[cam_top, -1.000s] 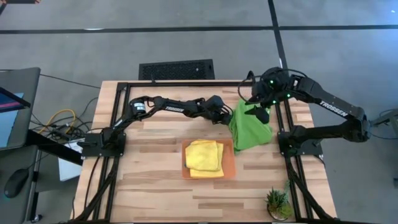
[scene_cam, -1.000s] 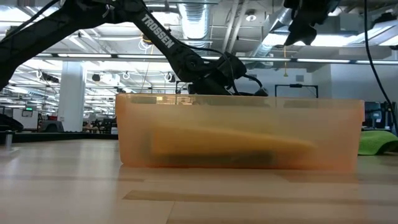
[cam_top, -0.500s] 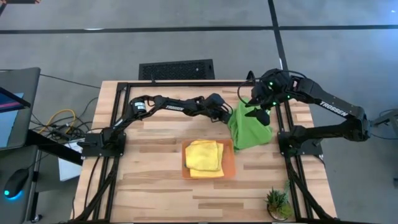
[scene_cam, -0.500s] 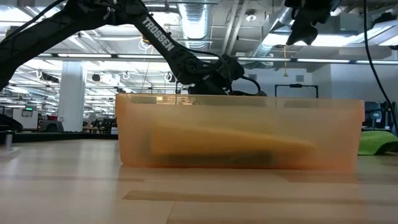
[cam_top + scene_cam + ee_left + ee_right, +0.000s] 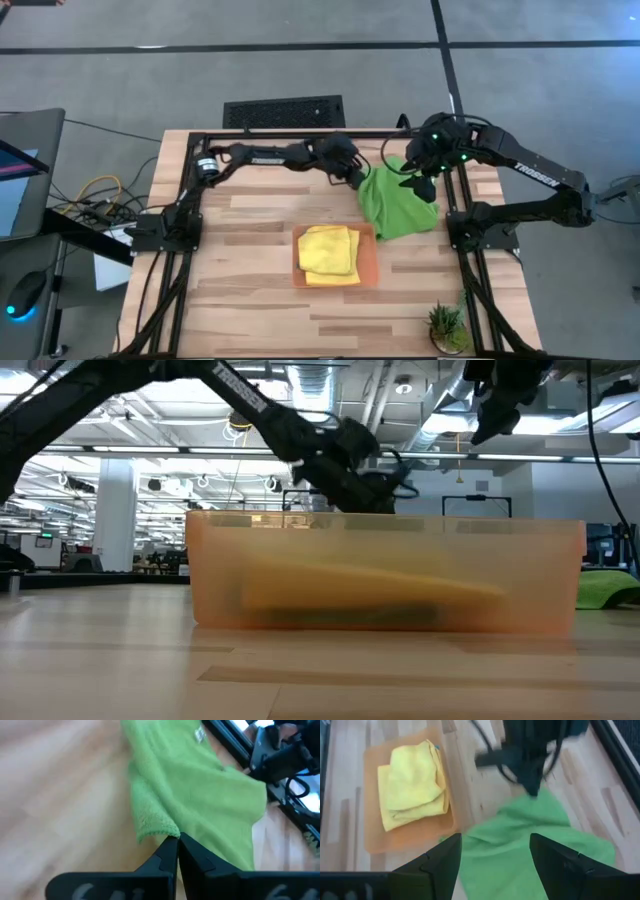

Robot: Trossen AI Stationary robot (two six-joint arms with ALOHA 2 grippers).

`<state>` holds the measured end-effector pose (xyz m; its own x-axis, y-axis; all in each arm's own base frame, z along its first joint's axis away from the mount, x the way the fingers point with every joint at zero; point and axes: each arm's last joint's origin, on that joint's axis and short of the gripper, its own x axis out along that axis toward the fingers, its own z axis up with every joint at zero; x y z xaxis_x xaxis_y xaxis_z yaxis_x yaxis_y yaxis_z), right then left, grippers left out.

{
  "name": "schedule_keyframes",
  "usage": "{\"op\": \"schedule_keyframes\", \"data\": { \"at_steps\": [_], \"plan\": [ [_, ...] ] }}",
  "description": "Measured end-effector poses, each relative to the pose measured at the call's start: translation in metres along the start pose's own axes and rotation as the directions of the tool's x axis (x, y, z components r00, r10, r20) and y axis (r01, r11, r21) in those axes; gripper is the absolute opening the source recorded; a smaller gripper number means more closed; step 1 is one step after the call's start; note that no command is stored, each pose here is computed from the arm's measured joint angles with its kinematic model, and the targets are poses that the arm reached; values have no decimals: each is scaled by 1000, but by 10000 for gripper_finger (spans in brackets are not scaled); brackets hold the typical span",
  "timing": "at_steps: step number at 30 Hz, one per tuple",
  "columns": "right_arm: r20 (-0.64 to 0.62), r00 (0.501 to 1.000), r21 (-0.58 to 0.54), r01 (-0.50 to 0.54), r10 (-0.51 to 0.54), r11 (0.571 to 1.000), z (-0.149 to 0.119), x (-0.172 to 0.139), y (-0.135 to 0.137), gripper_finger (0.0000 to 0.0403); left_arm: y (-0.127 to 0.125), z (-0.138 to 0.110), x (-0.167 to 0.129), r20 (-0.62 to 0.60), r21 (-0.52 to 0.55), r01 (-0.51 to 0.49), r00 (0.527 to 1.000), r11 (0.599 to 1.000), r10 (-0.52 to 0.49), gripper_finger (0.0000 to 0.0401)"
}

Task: Fold microfiber towels
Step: Fold the green towel

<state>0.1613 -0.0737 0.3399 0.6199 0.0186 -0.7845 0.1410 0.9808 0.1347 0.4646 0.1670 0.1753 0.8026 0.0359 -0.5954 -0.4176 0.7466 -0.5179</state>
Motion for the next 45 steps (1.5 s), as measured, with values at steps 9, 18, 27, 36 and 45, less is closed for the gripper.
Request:
{"op": "schedule_keyframes", "data": {
  "at_steps": [9, 18, 27, 36, 45],
  "plan": [
    [-70, 994, -35, 85, -88, 996, 10, 24, -13, 260, -11, 25, -65, -37, 263, -54, 997, 963, 66, 0],
    [-196, 977, -65, 69, -81, 995, 18, 69, -42, 260, -23, 35, -110, -20, 456, -143, 985, 878, 171, 0],
    [-142, 979, -85, 133, -144, 987, 28, 103, -87, 260, -32, 38, -135, 0, 570, -164, 980, 805, 199, 0],
    [20, 989, -274, 148, -148, 950, 46, 139, -108, 260, -36, 37, -142, -17, 625, -144, 980, 767, 197, 0],
    [55, 989, -291, 147, -137, 945, 48, 170, -121, 260, -39, 34, -141, -47, 636, -93, 986, 766, 159, 0]
  ]
}}
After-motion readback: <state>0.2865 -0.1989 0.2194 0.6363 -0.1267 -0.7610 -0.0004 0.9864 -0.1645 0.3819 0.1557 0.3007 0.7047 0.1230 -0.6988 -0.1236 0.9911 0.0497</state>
